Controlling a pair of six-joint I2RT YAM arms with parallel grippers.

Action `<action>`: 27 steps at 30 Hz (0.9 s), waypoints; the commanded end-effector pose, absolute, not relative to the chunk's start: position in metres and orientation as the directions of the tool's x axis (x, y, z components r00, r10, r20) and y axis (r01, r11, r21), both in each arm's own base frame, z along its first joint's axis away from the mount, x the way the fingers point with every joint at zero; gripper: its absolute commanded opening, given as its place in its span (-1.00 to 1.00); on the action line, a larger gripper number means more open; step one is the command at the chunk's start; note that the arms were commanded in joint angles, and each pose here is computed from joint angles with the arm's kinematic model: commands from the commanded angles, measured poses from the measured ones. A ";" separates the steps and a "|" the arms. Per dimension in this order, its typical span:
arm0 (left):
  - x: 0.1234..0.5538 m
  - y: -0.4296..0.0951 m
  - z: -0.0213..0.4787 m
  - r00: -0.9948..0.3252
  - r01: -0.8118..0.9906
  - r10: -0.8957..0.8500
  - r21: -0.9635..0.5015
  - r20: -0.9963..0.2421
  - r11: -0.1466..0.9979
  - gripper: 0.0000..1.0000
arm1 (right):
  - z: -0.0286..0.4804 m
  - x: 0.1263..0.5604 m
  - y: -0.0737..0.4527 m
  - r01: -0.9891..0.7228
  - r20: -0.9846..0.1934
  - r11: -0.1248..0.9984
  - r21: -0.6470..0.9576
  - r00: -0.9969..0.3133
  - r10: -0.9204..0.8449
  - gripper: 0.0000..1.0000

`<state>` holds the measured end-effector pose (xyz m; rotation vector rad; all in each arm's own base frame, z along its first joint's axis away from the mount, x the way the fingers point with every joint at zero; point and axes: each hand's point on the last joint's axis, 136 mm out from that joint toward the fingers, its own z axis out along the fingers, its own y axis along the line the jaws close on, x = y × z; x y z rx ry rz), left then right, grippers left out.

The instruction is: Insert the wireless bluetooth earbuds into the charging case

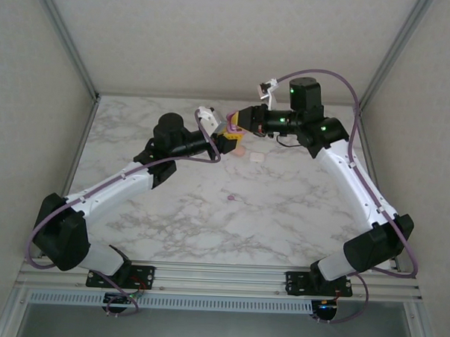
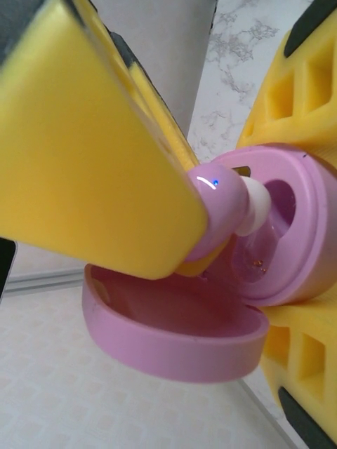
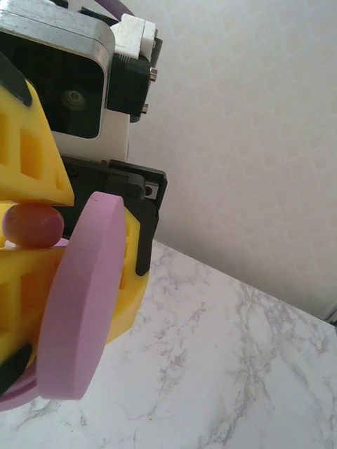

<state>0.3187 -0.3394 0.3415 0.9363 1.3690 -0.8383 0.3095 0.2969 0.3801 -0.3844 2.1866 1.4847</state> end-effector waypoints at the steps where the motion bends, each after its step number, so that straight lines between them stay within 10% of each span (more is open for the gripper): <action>1: 0.319 -0.341 0.374 0.122 0.895 -0.036 0.094 -0.992 0.437 -0.53 | 0.366 0.307 0.304 -0.458 -0.499 0.408 0.790 -0.867 -0.006 -0.59; 27: 0.311 -0.342 0.382 0.134 0.904 -0.051 0.101 -0.990 0.416 -0.55 | 0.342 0.328 0.291 -0.401 -0.510 0.625 0.670 -0.860 -0.005 -0.60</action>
